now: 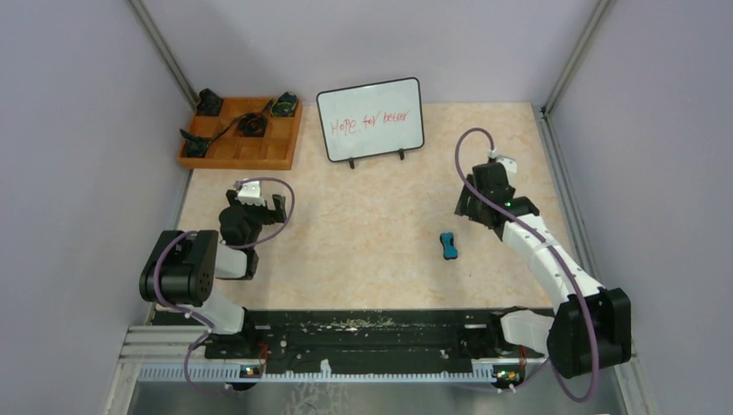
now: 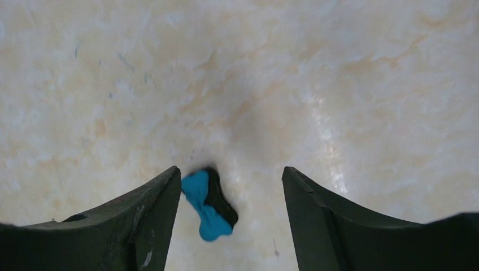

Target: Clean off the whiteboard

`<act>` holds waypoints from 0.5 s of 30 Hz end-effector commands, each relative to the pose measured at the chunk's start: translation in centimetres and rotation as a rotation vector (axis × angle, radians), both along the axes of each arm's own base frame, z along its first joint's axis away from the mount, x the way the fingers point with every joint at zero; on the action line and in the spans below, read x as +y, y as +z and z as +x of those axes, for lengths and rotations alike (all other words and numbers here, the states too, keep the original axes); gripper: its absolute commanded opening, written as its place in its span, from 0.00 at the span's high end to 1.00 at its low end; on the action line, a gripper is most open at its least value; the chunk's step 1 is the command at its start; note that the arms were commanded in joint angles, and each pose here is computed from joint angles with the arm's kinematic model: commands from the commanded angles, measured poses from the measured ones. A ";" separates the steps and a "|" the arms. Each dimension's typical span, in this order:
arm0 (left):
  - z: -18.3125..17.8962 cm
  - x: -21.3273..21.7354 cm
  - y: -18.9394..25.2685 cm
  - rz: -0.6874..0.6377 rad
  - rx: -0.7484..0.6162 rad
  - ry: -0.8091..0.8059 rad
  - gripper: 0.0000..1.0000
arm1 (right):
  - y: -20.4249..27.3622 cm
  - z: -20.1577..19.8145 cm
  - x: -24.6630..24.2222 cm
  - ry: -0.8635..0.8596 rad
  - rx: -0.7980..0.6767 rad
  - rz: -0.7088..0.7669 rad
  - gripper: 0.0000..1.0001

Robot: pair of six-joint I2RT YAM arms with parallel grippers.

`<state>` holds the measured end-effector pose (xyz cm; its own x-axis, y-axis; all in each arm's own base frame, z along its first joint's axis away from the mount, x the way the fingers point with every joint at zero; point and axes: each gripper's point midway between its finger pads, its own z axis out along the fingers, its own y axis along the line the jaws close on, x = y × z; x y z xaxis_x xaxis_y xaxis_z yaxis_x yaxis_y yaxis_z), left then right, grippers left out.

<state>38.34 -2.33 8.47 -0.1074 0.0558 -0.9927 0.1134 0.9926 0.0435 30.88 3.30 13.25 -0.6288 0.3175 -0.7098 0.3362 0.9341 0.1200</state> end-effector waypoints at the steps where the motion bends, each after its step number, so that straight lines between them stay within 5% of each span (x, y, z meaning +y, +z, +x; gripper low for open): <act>1: 0.2 0.0 0.7 -0.003 -0.033 0.001 0.01 | -0.2 -2.9 3.7 0.221 0.126 0.015 0.34; 15: 0.3 0.0 0.7 -0.002 -0.034 0.000 0.02 | -4.6 -3.6 7.3 0.367 0.249 0.047 0.47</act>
